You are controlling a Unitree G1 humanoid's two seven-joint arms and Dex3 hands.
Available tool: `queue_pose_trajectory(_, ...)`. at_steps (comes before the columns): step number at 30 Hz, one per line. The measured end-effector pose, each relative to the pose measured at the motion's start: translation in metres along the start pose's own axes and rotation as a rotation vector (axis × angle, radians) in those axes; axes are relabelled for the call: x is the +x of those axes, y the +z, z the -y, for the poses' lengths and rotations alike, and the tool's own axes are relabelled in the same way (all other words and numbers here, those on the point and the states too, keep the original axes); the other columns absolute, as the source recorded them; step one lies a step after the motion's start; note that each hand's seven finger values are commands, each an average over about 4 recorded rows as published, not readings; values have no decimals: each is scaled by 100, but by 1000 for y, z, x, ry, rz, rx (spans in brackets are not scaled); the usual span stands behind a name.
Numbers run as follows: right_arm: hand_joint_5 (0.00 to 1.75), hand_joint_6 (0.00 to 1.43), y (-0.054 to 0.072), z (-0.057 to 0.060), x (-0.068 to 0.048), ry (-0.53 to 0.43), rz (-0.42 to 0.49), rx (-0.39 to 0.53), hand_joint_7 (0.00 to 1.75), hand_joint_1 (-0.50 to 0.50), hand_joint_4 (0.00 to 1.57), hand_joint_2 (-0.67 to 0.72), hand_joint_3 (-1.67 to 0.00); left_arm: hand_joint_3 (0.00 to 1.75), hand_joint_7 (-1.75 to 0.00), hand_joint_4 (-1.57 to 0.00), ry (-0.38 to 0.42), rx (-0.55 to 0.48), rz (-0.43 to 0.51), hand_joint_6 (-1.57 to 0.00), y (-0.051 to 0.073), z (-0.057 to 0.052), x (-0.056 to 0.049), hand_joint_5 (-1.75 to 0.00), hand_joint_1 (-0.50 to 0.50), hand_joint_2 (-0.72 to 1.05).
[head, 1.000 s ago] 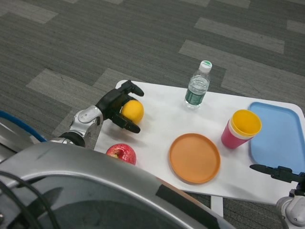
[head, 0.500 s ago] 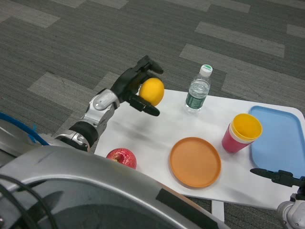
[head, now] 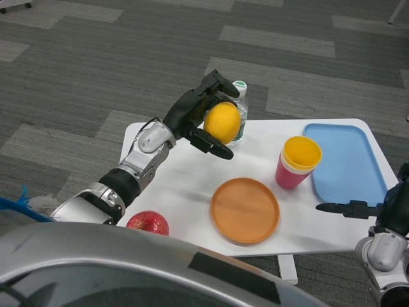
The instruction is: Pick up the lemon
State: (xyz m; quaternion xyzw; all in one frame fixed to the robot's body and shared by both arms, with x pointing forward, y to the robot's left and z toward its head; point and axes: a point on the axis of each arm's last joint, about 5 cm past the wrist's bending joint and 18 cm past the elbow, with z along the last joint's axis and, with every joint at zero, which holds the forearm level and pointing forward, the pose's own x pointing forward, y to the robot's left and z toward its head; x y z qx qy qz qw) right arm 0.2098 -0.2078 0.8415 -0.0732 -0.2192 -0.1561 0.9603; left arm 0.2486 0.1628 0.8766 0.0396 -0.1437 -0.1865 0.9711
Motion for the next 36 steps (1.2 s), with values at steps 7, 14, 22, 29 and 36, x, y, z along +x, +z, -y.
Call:
queue_pose_trajectory(7,0,0,0,0,0,0,0,1,0,-12,34,31,0,9,-168,0,-82,-34,17,-16,1,24,12,-175,50,43)
queue_pose_trajectory(14,0,0,0,0,0,-1,0,1,0,-12,34,28,0,9,-168,0,-81,-66,11,-20,-4,31,11,-175,50,43)
queue_pose_trajectory(22,0,0,0,0,0,-4,1,2,0,-12,34,28,0,9,-168,0,8,-91,68,-21,-1,27,11,-175,50,43)
queue_pose_trajectory(29,0,0,0,0,1,-8,2,3,0,-12,34,31,0,9,-168,0,66,-88,93,-21,0,19,9,-175,50,43)
queue_pose_trajectory(36,0,0,0,-1,1,-7,2,7,0,-12,34,28,0,9,-168,0,76,-88,94,-21,0,18,8,-175,50,43)
